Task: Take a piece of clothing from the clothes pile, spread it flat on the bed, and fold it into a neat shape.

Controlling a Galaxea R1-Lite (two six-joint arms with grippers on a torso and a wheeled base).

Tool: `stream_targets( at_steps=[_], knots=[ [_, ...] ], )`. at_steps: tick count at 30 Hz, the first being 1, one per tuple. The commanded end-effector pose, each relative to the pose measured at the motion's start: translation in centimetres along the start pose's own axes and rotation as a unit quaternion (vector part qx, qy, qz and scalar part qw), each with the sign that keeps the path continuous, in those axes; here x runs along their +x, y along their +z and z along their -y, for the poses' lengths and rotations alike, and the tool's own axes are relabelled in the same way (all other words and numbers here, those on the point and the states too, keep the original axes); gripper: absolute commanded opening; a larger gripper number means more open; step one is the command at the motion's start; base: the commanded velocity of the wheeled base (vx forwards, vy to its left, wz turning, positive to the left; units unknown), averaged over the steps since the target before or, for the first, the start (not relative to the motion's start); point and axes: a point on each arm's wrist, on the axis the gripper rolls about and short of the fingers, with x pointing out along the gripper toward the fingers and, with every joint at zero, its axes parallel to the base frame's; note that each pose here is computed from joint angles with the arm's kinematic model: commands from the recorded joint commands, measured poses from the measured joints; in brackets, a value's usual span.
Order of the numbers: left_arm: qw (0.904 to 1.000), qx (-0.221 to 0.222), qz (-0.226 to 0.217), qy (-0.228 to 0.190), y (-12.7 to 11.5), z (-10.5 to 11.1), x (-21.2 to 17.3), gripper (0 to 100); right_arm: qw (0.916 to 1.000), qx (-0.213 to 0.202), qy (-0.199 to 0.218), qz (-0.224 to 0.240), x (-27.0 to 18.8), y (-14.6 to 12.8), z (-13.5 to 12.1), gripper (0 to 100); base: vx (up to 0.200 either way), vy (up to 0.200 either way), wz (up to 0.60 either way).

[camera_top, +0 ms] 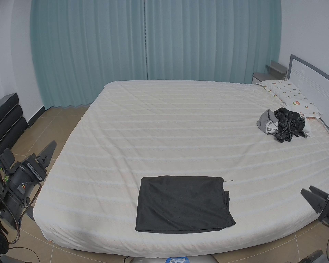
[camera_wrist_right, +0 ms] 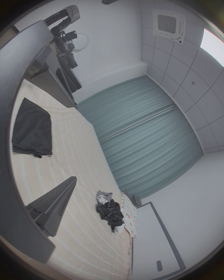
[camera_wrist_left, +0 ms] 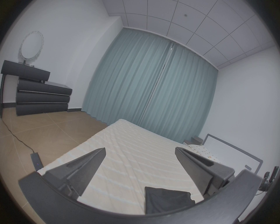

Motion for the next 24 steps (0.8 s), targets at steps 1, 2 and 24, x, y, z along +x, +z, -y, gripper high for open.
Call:
stream_targets(
  at_steps=[1, 2, 24],
  knots=[
    [0.9984, 0.030, 0.021, 0.043, 0.2, -2.7, -7.1, 100, 0.9912, -0.097, 0.089, 0.004, -8.5, -3.6, -2.1, 100, 0.000, 0.000, 0.00],
    [0.9978, 0.038, 0.024, 0.049, 0.0, -3.2, -8.1, 100, 0.9918, -0.099, 0.079, 0.014, -8.6, -3.9, -2.2, 100, 0.000, 0.000, 0.00],
    [0.9796, 0.154, 0.099, 0.082, -4.4, -7.5, -14.7, 100, 0.9716, -0.222, -0.074, 0.035, -6.9, -7.7, 0.3, 100, 0.000, 0.000, 0.00]
  ],
)
